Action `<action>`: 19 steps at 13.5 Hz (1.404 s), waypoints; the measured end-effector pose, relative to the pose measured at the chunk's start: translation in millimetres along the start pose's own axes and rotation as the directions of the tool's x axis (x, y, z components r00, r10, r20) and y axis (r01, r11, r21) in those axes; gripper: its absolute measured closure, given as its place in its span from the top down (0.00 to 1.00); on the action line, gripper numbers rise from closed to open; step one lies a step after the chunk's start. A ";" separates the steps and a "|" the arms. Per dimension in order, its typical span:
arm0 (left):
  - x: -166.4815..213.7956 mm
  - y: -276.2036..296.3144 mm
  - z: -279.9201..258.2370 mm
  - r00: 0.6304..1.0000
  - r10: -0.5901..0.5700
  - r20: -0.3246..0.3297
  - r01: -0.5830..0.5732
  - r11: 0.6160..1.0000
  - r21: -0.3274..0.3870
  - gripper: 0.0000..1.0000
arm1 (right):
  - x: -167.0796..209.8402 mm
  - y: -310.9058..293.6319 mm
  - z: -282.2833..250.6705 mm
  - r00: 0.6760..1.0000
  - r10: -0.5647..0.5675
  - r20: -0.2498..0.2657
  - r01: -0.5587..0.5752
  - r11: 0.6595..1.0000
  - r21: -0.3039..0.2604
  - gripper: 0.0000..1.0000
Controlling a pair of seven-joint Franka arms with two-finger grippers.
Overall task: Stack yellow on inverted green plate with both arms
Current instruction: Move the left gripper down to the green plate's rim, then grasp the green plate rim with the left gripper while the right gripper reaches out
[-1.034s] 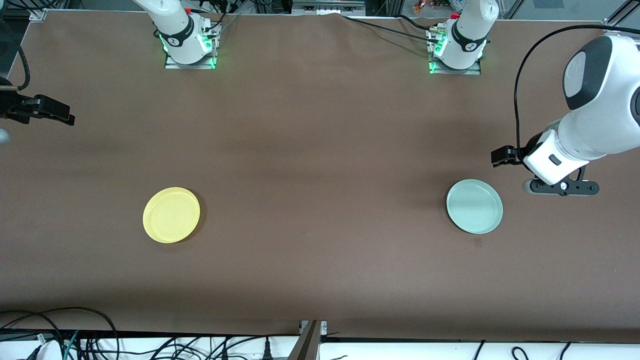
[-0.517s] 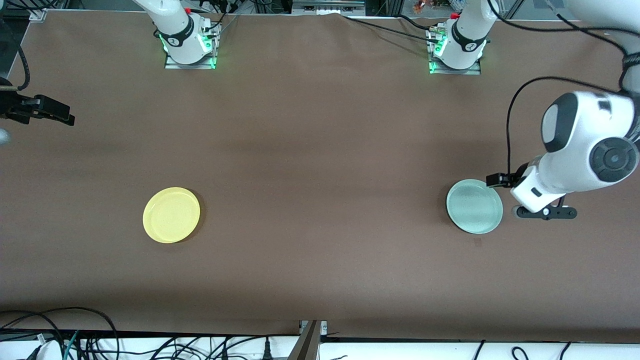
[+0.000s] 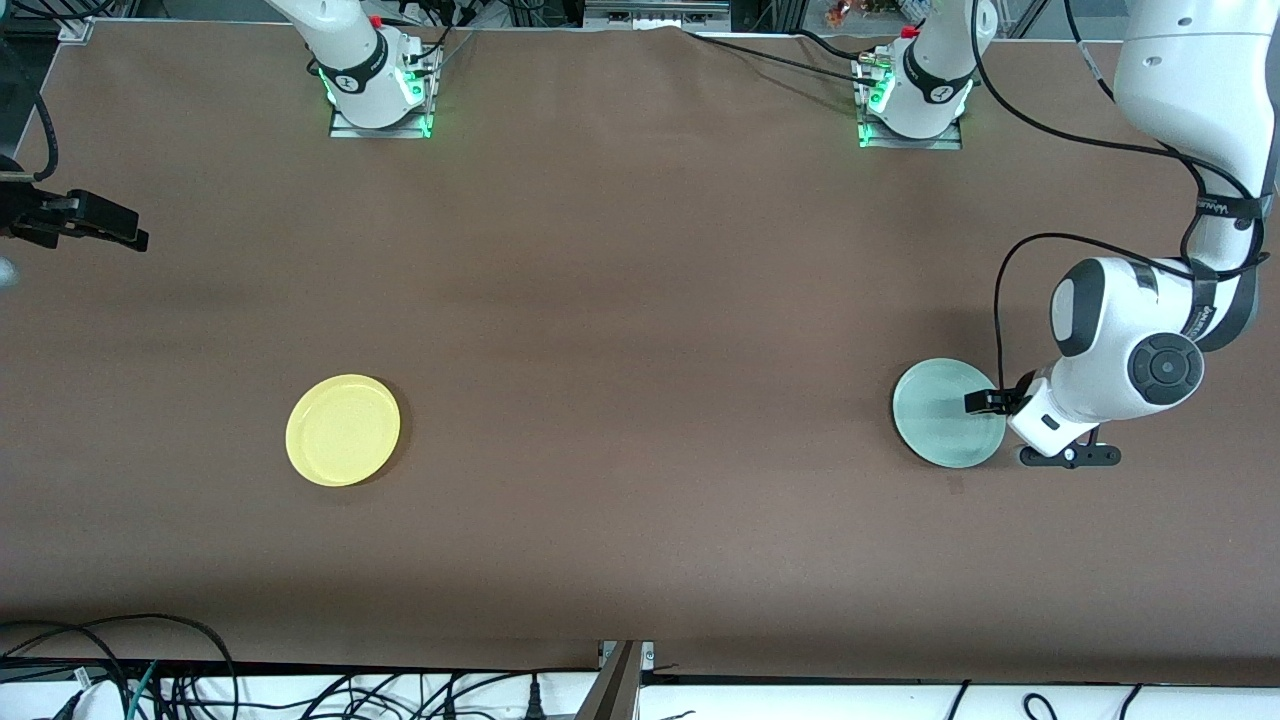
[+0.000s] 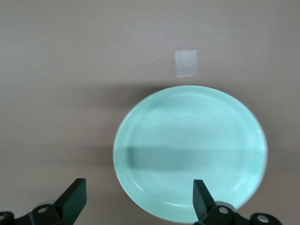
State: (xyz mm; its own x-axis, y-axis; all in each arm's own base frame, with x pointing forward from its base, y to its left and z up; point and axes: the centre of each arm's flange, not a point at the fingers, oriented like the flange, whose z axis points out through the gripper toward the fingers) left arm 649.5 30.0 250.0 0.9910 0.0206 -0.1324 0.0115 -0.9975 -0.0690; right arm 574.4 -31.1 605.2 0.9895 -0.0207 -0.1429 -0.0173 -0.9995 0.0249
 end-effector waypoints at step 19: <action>13.9 -51.1 65.0 0.983 0.164 -0.080 -0.166 0.986 -0.015 0.81 | 0.1 0.1 0.2 1.000 0.000 0.000 0.000 1.000 0.000 1.00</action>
State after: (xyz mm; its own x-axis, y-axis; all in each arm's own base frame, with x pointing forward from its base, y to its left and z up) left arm 654.0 85.6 187.4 0.9869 -0.1486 -0.0622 -0.1507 -0.9881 -0.0311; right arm 574.5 -31.3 605.0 0.9895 -0.0209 -0.1431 -0.0176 -0.9995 0.0248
